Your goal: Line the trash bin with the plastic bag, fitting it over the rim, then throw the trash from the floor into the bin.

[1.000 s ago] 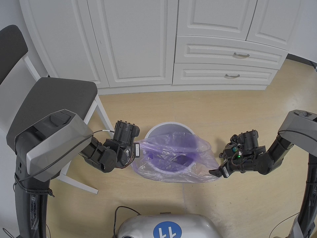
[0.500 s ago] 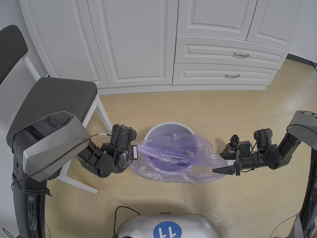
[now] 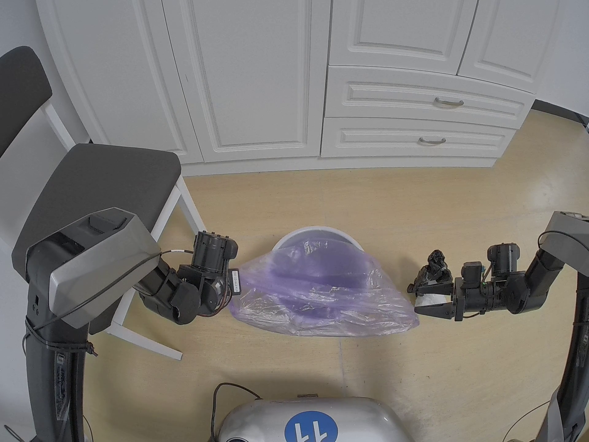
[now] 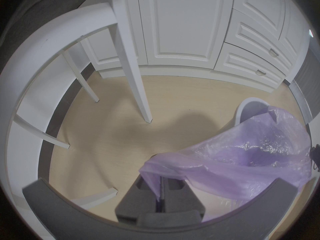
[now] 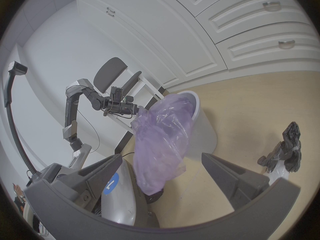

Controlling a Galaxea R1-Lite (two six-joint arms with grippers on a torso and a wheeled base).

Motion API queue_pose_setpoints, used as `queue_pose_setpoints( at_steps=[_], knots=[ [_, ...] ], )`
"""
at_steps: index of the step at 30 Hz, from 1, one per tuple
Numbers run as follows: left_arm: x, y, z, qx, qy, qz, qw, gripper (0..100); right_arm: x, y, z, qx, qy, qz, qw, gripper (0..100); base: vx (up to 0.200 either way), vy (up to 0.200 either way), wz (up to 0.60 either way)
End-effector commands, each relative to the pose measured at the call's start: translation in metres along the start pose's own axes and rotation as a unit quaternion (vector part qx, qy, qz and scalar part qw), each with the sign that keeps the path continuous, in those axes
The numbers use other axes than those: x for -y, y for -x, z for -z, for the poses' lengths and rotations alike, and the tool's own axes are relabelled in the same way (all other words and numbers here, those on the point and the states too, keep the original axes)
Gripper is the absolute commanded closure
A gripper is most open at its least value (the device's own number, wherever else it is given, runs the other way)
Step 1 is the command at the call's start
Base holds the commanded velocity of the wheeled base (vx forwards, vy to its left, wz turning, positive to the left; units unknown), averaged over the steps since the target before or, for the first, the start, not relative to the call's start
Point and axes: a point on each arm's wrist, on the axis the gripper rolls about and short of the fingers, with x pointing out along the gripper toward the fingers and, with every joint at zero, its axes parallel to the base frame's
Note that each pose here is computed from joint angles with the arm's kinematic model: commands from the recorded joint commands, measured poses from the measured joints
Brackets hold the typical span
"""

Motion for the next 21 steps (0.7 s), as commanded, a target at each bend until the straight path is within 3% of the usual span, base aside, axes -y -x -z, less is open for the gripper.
queue_pose_setpoints(
  at_steps=[1, 6, 9, 12, 14, 16, 17, 21],
  knots=[
    [0.0, -0.002, 0.001, -0.002, 0.0, -0.001, 1.0, 100, 0.003, 0.001, -0.001, 0.005, 0.007, 0.003, 1.0, 0, 0.0, 0.0, 0.0],
    [0.003, 0.004, -0.002, 0.004, 0.0, 0.005, 1.0, 100, -0.01, 0.0, -0.017, 0.016, 0.047, 0.004, 0.9988, 0, 0.0, 0.0, 0.0],
    [0.011, 0.021, -0.005, 0.012, 0.002, 0.021, 0.9997, 100, -0.037, -0.003, -0.034, 0.02, 0.08, -0.002, 0.9966, 0, 0.0, 0.0, 0.0],
    [0.016, 0.037, -0.004, 0.014, -0.002, 0.033, 0.9994, 100, -0.059, -0.01, -0.045, 0.017, 0.114, 0.024, 0.9931, 0, 0.0, 0.0, 0.0],
    [0.022, 0.05, -0.008, 0.025, 0.013, 0.048, 0.9985, 100, -0.076, -0.023, -0.055, 0.018, 0.158, 0.1, 0.9822, 0, 0.0, 0.0, 0.0],
    [0.022, 0.054, -0.009, 0.027, 0.014, 0.05, 0.9983, 100, -0.088, -0.031, -0.057, 0.027, 0.179, 0.14, 0.9734, 0, 0.0, 0.0, 0.0],
    [0.021, 0.056, -0.011, 0.029, 0.014, 0.05, 0.9982, 100, -0.1, -0.038, -0.058, 0.041, 0.196, 0.173, 0.9643, 0, 0.0, 0.0, 0.0],
    [0.014, 0.07, -0.018, 0.035, 0.006, 0.049, 0.9981, 100, -0.133, -0.049, -0.06, 0.1, 0.238, 0.232, 0.9378, 0, 0.0, 0.0, 0.0]
  ],
)
